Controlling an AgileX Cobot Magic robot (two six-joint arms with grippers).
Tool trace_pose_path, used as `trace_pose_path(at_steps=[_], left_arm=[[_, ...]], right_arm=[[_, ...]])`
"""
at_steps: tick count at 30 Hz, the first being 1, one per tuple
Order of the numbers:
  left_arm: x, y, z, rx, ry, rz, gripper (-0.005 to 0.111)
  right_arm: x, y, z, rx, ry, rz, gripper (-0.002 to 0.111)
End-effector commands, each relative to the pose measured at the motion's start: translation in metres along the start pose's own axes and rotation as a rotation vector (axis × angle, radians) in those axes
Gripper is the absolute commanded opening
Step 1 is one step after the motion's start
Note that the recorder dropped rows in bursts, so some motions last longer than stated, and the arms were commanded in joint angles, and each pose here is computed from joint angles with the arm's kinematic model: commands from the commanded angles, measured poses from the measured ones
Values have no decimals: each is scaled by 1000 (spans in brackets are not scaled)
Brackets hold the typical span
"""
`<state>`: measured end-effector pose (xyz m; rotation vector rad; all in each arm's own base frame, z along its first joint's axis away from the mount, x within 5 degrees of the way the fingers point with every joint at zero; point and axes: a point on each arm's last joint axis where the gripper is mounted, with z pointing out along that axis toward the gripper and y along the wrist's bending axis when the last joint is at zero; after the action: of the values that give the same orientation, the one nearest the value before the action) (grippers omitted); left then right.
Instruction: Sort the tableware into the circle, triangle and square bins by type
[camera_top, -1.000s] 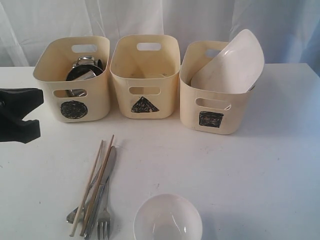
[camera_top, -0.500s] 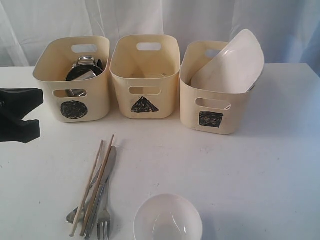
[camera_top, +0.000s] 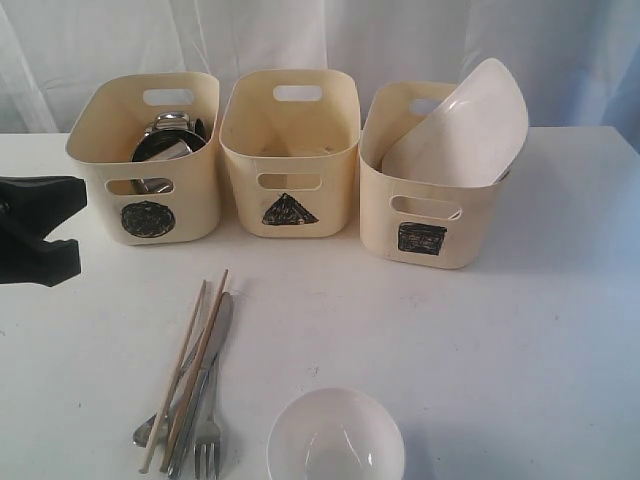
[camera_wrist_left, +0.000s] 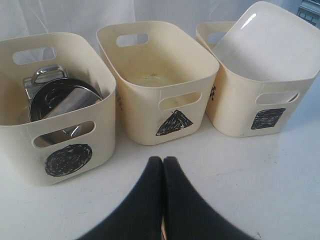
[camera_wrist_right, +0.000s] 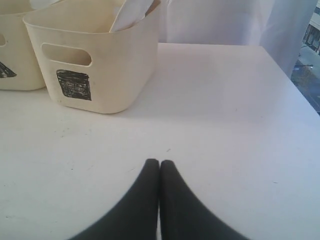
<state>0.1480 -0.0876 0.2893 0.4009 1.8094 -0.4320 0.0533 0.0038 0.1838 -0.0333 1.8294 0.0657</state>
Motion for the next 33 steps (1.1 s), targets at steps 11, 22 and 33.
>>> trace_pose_path(at_steps=[11, 22, 33], left_arm=[[0, -1, -2, 1, -4, 10, 0], [-18, -6, -3, 45, -55, 14, 0], [-36, 15, 38, -220, -13, -140, 0]], right_arm=[[2, 0, 0, 6, 4, 4, 0], [2, 0, 0, 6, 4, 4, 0], [2, 0, 0, 6, 4, 4, 0]])
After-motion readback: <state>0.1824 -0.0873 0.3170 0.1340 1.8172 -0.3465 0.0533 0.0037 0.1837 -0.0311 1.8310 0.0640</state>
